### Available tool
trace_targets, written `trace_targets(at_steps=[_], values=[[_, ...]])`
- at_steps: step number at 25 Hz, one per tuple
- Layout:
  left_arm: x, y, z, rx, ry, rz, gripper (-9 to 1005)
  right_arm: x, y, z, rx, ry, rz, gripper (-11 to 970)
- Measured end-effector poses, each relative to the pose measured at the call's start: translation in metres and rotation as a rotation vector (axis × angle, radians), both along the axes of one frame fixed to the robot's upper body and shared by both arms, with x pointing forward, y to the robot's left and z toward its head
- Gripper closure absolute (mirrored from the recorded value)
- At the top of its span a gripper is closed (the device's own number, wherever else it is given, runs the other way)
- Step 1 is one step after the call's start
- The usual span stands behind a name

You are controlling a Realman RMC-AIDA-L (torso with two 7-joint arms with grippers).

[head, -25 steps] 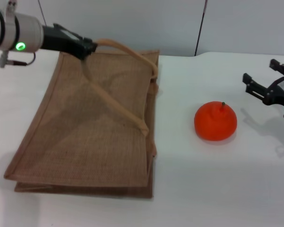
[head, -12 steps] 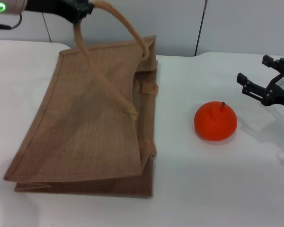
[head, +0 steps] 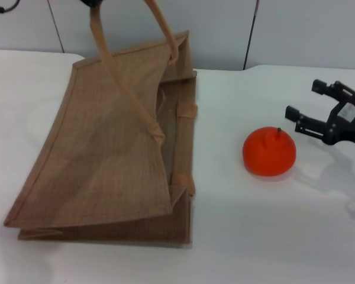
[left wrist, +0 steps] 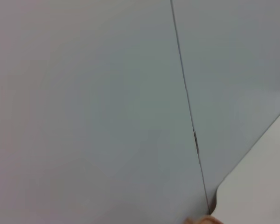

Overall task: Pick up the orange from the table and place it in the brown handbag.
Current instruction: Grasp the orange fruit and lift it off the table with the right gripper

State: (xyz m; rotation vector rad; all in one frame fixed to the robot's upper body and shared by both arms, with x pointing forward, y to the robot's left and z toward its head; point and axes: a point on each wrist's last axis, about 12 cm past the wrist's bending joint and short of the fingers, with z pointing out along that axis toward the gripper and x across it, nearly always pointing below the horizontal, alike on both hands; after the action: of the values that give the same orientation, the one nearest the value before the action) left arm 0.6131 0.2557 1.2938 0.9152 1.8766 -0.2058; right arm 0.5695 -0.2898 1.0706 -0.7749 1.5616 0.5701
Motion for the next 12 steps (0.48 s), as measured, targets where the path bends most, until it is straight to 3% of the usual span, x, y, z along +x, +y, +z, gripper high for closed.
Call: trace_targets(at_steps=[12], values=[[-0.007,-0.003,0.016,0.009,-0.049,-0.004,872,0.003,0.006,-0.004,-0.060,0.109,0.063,73]])
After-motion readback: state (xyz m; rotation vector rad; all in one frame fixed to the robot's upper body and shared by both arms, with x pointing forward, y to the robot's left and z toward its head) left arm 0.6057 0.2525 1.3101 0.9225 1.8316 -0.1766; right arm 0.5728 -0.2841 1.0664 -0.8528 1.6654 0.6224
